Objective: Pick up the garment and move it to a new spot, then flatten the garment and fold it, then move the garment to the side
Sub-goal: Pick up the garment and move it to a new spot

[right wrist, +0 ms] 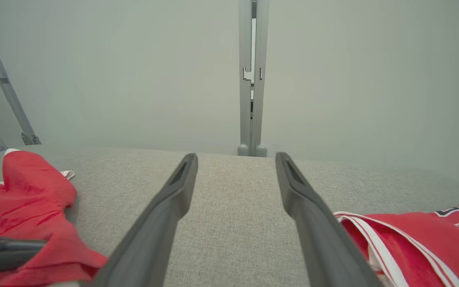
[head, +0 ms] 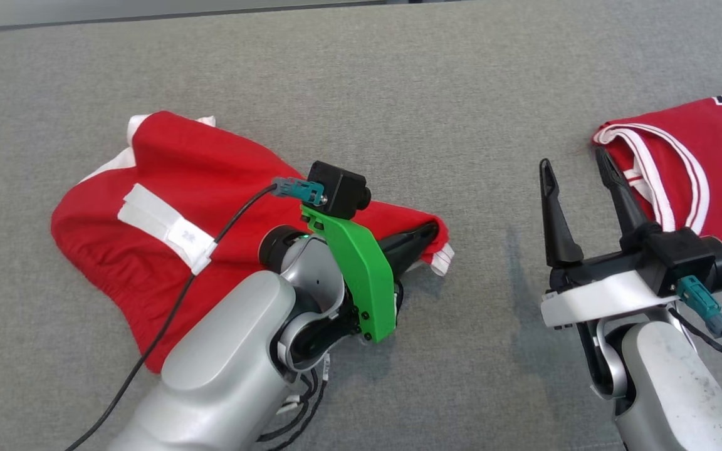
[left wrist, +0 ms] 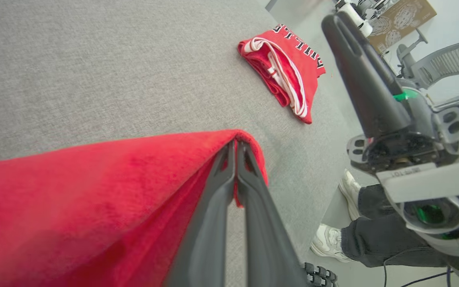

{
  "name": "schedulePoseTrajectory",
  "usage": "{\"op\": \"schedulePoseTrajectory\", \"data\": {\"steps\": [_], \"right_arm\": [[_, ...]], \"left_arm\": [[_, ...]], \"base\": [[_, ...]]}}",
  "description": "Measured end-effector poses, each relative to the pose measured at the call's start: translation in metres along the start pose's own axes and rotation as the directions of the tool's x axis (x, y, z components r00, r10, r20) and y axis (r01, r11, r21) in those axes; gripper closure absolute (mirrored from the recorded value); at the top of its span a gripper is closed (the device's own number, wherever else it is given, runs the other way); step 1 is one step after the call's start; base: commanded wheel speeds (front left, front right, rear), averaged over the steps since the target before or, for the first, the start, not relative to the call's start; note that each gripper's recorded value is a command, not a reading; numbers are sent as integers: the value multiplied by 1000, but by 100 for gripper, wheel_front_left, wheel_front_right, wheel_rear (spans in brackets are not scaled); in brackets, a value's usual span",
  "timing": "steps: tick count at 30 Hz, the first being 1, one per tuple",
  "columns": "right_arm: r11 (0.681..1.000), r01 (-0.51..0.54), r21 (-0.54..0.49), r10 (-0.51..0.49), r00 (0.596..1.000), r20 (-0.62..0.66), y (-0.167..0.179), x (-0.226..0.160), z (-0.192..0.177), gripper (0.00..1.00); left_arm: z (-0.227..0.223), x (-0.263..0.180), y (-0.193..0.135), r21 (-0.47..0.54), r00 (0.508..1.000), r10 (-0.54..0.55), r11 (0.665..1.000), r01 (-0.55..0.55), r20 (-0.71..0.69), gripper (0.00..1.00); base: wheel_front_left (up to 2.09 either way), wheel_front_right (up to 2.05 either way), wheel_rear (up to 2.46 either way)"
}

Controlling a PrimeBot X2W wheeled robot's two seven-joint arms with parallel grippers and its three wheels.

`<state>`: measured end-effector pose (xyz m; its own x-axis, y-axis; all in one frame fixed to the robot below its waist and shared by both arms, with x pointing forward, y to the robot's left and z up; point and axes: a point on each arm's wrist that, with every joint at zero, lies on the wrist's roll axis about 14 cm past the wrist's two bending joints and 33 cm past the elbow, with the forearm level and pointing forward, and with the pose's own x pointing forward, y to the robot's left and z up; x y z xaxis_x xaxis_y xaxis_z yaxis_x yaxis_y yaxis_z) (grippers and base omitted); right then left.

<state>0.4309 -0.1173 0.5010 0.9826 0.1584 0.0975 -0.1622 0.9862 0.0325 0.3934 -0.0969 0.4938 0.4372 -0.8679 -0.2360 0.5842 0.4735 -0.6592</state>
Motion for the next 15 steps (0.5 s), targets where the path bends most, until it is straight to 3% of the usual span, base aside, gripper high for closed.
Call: {"op": "schedulePoseTrajectory", "data": {"steps": [1, 5, 8, 11, 15], "right_arm": [[1000, 12, 0, -12, 1000, -8, -3, -3, -2, 0], [999, 49, 7, -49, 998, -25, -11, -12, -4, 0], [1000, -7, 15, 8, 997, -73, -1, -23, -17, 0], [996, -91, 25, 93, 987, -134, 13, -39, -32, 0], [991, -136, -12, 130, 966, -221, 3, -64, -51, 0]], "left_arm": [[-3, 4, 4, 18, 1000, 14, 1000, -14, -11, 2], [-22, 17, 14, 9, 995, 42, 999, -41, -85, 0], [-32, 25, 21, 16, 991, 57, 998, -56, -124, 0], [-26, 29, 23, 66, 993, 58, 997, -51, -107, 0], [2, 32, 6, 138, 1000, 11, 990, -12, 14, 0]], "base": [[0, 0, 0], [0, 0, 0], [0, 0, 0], [0, 0, 0], [0, 0, 0]]}}
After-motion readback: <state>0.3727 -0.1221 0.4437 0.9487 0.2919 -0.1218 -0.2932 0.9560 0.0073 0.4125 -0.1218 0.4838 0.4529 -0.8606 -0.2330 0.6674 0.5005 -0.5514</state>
